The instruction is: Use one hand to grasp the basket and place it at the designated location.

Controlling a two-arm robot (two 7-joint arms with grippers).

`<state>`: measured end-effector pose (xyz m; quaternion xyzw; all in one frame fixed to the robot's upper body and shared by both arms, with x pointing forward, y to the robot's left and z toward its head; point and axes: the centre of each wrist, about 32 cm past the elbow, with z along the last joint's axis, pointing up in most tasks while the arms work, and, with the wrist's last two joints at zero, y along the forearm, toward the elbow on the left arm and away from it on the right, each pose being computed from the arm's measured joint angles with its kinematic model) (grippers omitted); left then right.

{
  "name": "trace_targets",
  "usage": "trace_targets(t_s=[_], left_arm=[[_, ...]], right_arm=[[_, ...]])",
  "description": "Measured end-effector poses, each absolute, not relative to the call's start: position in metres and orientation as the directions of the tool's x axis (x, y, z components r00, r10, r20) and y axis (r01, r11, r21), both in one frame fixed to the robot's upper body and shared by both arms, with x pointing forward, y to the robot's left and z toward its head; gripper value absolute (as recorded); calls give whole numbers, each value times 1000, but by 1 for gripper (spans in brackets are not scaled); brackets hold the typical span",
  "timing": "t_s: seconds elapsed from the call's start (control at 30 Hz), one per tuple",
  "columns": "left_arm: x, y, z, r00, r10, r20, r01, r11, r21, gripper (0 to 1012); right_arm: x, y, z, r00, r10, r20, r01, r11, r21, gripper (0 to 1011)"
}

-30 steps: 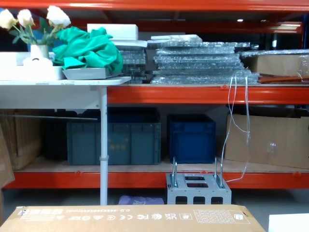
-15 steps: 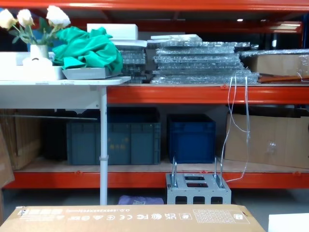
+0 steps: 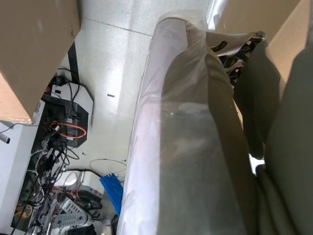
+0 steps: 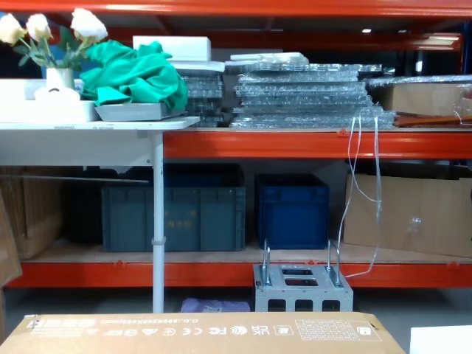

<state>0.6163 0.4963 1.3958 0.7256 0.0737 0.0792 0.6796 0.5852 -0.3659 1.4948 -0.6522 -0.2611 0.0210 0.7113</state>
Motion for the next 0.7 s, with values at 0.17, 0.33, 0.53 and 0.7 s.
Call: trace_targets(t_s=[0.17, 0.33, 0.53, 0.7], left_arm=[[616, 496, 1396, 977, 215, 15, -1, -66, 998, 0], [616, 496, 1396, 977, 215, 15, -1, -66, 998, 0], [616, 496, 1396, 977, 215, 15, -1, -65, 998, 0], [616, 496, 1396, 977, 214, 15, -1, -66, 998, 0]], right_arm=[[591, -359, 1497, 847, 406, 344, 306, 157, -939, 232], [597, -346, 1497, 823, 461, 332, 287, 167, -943, 232], [606, -325, 1495, 777, 544, 317, 256, 188, -948, 232], [612, -308, 1494, 729, 608, 316, 237, 209, -949, 232]])
